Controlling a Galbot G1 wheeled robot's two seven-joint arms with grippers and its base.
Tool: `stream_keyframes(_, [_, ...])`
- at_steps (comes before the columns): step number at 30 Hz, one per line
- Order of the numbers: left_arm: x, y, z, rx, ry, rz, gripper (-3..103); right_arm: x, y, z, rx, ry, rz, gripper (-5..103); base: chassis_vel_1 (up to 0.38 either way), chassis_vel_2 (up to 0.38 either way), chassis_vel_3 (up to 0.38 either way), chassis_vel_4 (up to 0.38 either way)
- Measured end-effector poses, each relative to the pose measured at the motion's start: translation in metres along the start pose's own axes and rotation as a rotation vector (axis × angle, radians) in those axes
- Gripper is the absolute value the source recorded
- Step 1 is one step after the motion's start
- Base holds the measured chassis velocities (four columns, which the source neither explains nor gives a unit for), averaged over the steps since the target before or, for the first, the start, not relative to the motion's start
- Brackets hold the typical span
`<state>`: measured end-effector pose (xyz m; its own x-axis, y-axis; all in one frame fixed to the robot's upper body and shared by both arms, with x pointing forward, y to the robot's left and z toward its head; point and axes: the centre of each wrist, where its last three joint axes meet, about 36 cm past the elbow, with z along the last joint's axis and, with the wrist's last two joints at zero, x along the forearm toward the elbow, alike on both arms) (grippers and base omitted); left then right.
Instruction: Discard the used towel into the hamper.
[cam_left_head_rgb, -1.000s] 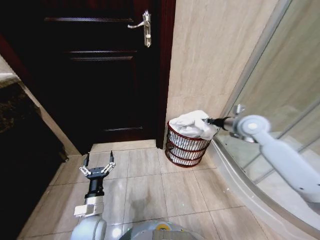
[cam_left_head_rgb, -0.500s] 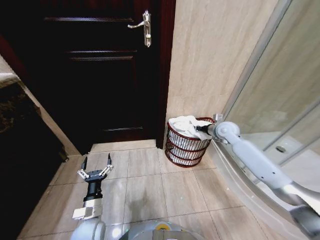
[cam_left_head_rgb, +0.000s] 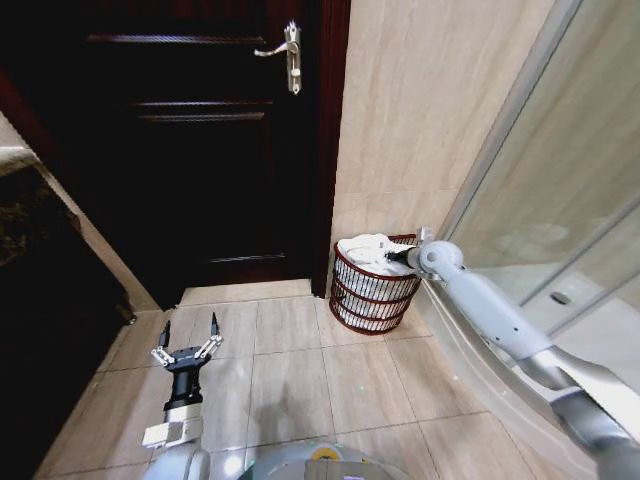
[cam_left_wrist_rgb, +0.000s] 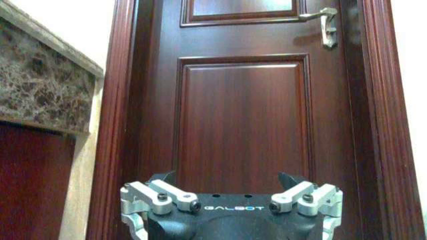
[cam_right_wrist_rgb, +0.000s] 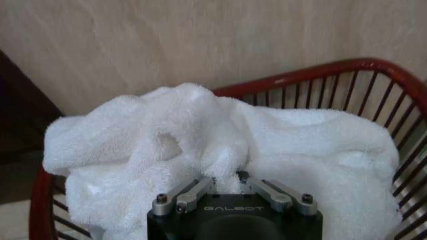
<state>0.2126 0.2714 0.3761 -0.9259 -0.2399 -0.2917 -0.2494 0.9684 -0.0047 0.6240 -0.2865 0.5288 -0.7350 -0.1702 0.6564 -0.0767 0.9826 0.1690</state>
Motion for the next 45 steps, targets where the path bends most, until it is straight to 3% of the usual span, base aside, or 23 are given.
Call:
stream_keyframes(19, [-0.004,0.003,-0.01,-0.005,-0.022,-0.004,100,-0.029,0.0,0.017,0.03,0.017,0.036,7,0.0,0.0,0.0,0.0])
stream_keyframes(28, [-0.005,0.006,-0.007,-0.003,-0.018,-0.005,100,0.0,-0.008,0.016,0.082,-0.069,0.077,32,0.0,0.0,0.0,0.0])
stream_keyframes(29, [-0.005,0.005,-0.006,0.0,-0.017,-0.002,100,0.012,-0.009,0.016,0.094,-0.099,0.088,42,0.0,0.0,0.0,0.0])
stream_keyframes(33, [-0.007,0.002,-0.004,0.009,-0.018,0.007,100,0.04,-0.014,0.012,0.109,-0.171,0.106,53,0.0,0.0,0.0,0.0])
stream_keyframes(36, [-0.008,-0.001,-0.004,0.015,-0.017,0.016,100,0.061,-0.018,0.011,0.137,-0.222,0.121,70,0.0,0.0,0.0,0.0])
stream_keyframes(38, [-0.009,-0.002,-0.004,0.016,-0.016,0.018,100,0.067,-0.018,0.012,0.145,-0.231,0.122,70,0.0,0.0,0.0,0.0])
stream_keyframes(41, [-0.011,-0.001,-0.004,0.015,-0.016,0.025,100,0.084,-0.017,0.018,0.165,-0.252,0.122,85,0.0,0.0,0.0,0.0])
stream_keyframes(42, [-0.011,-0.001,-0.004,0.015,-0.016,0.025,100,0.084,-0.017,0.018,0.165,-0.252,0.122,85,0.0,0.0,0.0,0.0])
stream_keyframes(45, [-0.014,-0.001,-0.004,0.015,-0.017,0.029,100,0.094,-0.015,0.019,0.181,-0.277,0.119,99,0.0,0.0,0.0,0.0])
